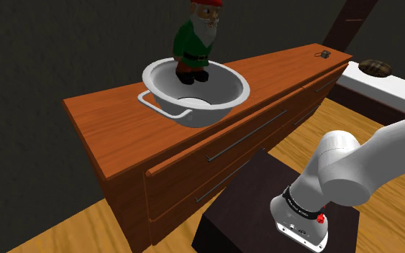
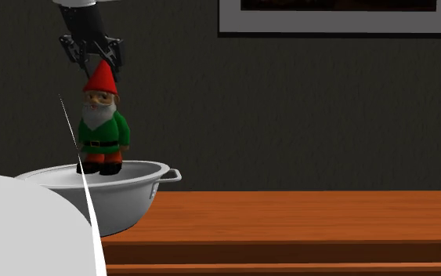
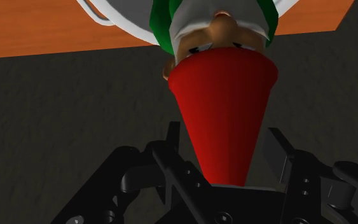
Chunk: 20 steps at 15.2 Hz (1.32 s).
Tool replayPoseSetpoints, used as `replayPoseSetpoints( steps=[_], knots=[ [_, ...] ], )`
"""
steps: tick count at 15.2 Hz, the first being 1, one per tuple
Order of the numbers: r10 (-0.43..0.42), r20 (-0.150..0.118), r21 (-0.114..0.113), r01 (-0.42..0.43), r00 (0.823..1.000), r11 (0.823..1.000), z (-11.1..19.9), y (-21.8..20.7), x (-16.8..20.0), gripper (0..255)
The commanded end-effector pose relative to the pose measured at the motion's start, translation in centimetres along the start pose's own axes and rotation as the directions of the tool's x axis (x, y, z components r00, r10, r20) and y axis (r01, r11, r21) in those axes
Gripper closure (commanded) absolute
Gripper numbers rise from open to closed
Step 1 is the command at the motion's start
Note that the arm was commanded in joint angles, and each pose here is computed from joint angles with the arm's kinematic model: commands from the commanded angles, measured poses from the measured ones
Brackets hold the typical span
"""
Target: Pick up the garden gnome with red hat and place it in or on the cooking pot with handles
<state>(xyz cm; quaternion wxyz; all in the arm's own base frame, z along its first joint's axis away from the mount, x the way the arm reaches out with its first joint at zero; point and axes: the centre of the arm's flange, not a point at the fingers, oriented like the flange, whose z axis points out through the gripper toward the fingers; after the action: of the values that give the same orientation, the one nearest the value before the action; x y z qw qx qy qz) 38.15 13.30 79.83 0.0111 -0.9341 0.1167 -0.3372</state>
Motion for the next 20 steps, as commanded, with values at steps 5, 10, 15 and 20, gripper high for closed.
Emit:
replayPoseSetpoints(
  steps=[5,10,15,20],
  knots=[
    [0.000,-0.003,0.001,0.000,1.000,1.000,0.0,0.0,-0.1,255],
    [0.000,-0.003,0.001,0.000,1.000,1.000,0.0,0.0,-0.1,0],
    [0.000,-0.003,0.001,0.000,1.000,1.000,-5.0,0.0,-0.1,0],
    [0.000,-0.003,0.001,0.000,1.000,1.000,-5.0,0.0,-0.1,0]
  ],
)
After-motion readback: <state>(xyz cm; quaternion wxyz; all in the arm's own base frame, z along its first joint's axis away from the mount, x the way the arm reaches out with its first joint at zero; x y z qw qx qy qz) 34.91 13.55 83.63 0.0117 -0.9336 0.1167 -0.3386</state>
